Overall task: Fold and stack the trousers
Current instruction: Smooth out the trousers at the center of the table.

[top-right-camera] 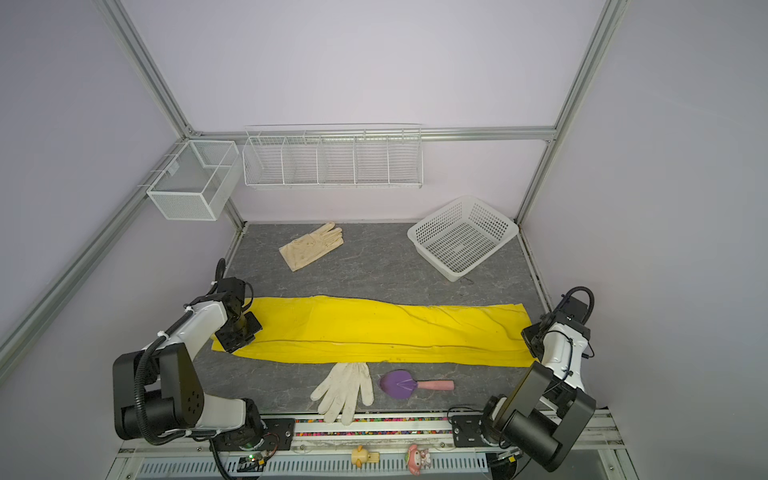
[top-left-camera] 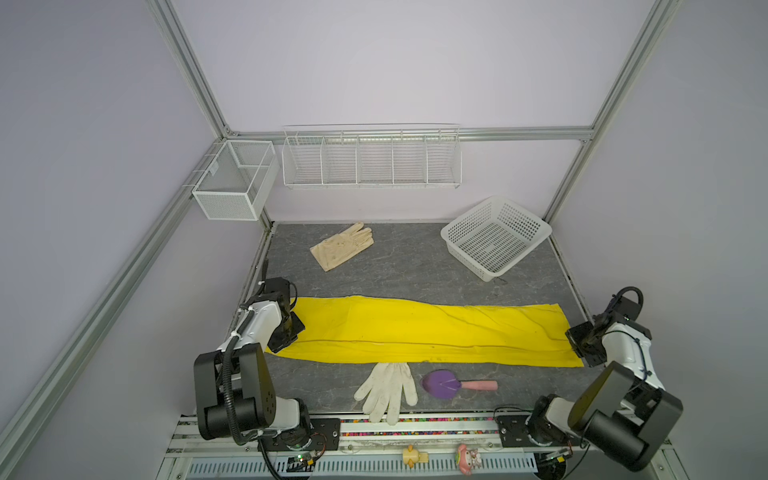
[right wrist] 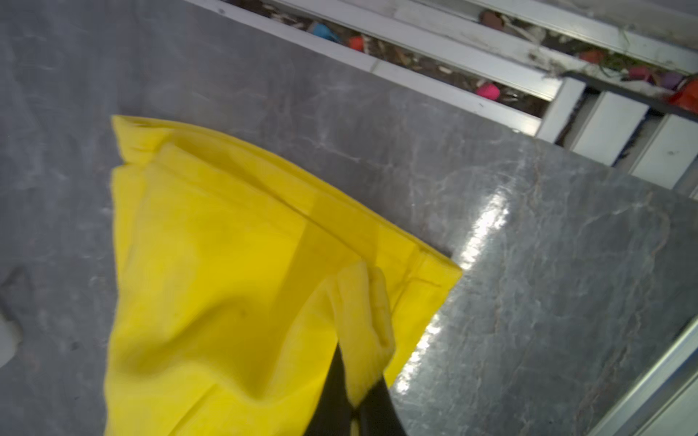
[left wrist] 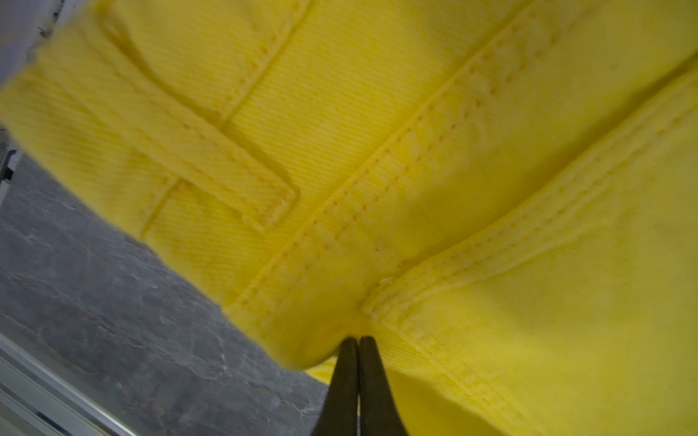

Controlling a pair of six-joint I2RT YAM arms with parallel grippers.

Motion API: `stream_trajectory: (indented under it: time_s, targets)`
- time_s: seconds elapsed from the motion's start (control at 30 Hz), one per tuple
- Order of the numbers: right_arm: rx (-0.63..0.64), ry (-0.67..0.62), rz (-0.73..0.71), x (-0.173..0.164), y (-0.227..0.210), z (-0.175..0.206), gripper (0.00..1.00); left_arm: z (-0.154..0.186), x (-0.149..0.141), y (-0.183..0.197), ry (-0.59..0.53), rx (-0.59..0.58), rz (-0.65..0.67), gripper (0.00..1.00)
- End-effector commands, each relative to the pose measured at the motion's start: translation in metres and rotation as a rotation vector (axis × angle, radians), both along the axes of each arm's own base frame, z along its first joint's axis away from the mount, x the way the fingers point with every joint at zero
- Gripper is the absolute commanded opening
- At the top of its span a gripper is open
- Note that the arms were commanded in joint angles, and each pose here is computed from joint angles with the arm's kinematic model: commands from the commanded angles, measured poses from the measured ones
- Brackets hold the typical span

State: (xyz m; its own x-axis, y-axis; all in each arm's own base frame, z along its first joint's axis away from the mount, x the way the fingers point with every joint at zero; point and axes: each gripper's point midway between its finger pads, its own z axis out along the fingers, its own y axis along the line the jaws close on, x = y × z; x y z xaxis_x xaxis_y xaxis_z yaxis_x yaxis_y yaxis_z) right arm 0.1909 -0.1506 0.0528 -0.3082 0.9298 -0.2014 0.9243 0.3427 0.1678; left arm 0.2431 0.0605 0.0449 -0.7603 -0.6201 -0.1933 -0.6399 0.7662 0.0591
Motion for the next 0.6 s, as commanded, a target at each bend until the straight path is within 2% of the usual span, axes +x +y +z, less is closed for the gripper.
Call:
stream_trajectory:
  time_s: [0.0, 0.17, 0.3, 0.43, 0.5, 0.57]
  targets:
    - [-0.064, 0.019, 0.022, -0.004, -0.013, -0.008, 0.06, 0.006, 0.000, 0.005, -0.013, 0.018, 0.002, 0.00]
    - [-0.008, 0.105, 0.009, -0.024, -0.002, -0.032, 0.06, 0.001, -0.007, 0.004, 0.000, 0.013, 0.016, 0.00]
    - [-0.016, 0.132, -0.012, -0.034, -0.001, -0.030, 0.06, 0.004, -0.011, 0.006, 0.002, 0.026, 0.020, 0.00]
    - [-0.027, 0.145, -0.035, -0.038, -0.003, -0.019, 0.20, 0.012, -0.013, 0.005, -0.015, 0.022, 0.057, 0.00]
    - [-0.026, 0.135, -0.063, -0.038, -0.002, -0.013, 0.37, 0.011, -0.015, 0.002, -0.020, 0.003, 0.076, 0.05]
    - [-0.008, 0.112, -0.090, -0.037, 0.002, -0.003, 0.44, 0.011, -0.017, 0.001, -0.024, -0.004, 0.087, 0.07]
